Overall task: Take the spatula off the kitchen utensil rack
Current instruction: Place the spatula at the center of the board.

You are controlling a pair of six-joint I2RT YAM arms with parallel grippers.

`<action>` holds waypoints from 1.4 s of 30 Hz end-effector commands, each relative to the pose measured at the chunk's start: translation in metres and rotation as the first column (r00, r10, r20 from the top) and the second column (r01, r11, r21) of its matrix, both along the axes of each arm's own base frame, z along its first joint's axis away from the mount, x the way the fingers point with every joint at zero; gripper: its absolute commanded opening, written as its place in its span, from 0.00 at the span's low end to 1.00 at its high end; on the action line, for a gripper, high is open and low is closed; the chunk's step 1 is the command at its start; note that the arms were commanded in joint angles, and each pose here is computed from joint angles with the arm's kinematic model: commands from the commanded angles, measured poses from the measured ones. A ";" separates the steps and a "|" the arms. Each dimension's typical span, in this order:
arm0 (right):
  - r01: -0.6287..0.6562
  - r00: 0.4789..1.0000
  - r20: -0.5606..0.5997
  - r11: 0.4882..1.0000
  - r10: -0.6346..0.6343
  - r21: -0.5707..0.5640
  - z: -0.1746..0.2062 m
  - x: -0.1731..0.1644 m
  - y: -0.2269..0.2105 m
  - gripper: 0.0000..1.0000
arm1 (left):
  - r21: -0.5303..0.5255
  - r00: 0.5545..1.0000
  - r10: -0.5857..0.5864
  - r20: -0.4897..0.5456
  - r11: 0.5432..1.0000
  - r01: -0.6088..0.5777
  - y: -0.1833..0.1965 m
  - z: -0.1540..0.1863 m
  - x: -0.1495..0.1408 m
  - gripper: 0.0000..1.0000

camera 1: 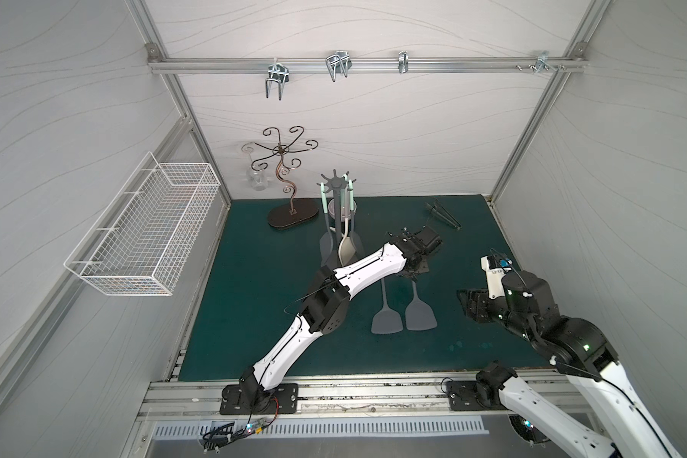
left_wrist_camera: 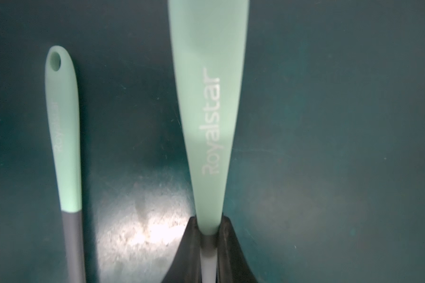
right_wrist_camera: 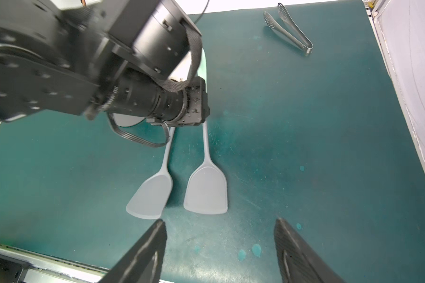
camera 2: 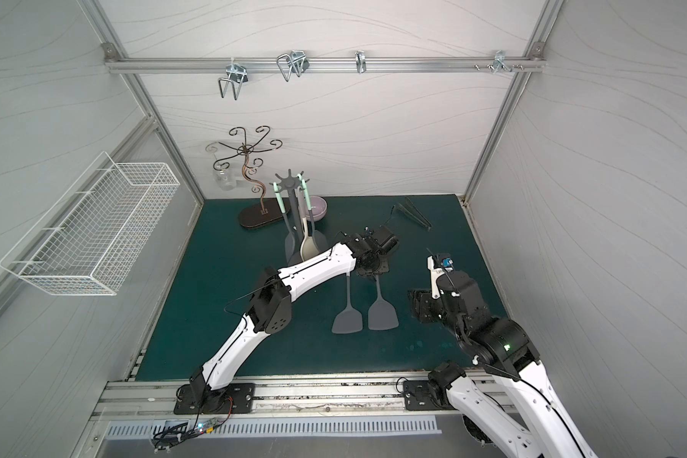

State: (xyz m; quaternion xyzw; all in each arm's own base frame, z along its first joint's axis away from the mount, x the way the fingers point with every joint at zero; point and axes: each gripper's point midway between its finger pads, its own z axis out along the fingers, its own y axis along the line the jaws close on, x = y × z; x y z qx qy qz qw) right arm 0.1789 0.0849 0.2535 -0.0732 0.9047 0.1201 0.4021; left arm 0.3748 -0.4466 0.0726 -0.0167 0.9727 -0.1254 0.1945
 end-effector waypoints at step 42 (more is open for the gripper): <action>-0.017 0.999 0.040 0.996 0.014 0.083 0.005 0.009 0.014 0.71 | -0.050 0.990 0.108 -0.094 0.992 -0.113 0.023 -0.052 0.017 0.06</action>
